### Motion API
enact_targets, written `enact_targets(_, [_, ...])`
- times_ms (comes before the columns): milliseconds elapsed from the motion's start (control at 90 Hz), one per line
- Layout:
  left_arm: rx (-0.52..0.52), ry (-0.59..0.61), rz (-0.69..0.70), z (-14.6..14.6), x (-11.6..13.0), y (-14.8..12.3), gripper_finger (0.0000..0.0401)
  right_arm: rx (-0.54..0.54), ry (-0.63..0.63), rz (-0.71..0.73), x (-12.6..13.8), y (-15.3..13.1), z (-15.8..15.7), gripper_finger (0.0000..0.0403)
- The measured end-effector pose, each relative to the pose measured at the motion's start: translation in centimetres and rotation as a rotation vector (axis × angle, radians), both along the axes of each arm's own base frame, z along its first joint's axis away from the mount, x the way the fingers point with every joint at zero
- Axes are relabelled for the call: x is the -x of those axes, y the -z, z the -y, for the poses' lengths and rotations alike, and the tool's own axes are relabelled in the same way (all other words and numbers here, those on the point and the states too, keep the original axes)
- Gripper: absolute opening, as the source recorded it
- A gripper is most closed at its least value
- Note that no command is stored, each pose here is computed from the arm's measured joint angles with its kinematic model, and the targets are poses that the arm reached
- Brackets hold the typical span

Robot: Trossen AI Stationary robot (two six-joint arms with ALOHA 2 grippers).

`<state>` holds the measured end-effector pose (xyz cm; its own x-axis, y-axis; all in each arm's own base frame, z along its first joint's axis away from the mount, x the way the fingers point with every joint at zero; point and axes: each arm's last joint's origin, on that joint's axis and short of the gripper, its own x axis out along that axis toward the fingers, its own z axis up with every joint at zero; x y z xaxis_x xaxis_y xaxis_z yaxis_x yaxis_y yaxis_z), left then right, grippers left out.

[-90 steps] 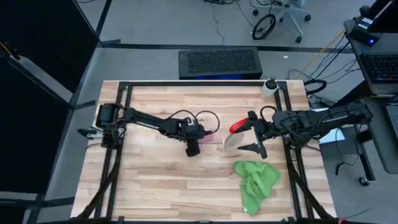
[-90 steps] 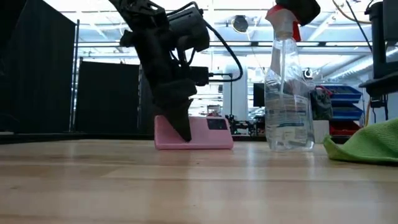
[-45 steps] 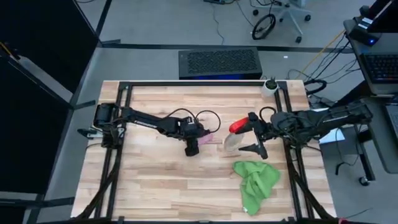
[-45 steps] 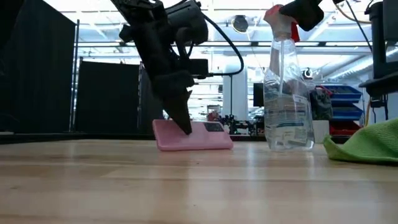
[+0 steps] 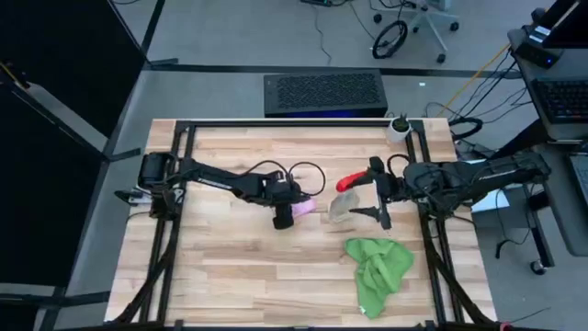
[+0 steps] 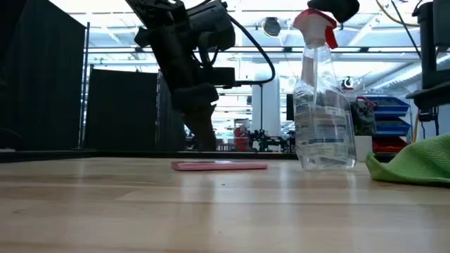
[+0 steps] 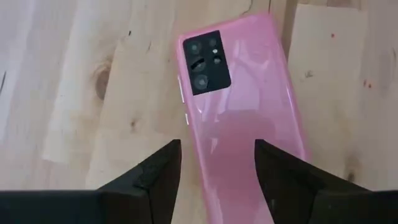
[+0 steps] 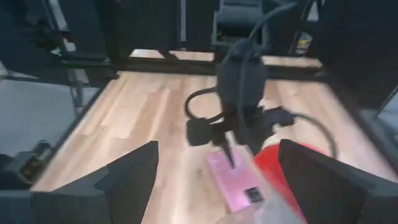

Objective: Apply microfiber cloth
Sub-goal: Spray the back of the cellphone with the cleaning bottle

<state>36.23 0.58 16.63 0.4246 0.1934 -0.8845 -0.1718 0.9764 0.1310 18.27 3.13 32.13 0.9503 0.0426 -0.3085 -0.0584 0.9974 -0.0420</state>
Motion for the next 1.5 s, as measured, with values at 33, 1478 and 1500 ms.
enact_targets(33, [0.000,0.000,0.001,0.0,0.1,-0.3,0.0184,0.003,-0.002,0.015,0.0,-0.5,0.0,0.0313])
enact_targets(1478, [0.081,0.019,0.039,5.1,1.8,-1.3,0.0184,0.038,0.597,-0.664,-8.6,16.4,-7.2,0.0313])
enact_targets(1500, [0.081,0.019,0.039,5.1,1.8,-1.3,0.0184,0.044,0.610,-0.665,-8.6,16.4,-6.8,0.0313])
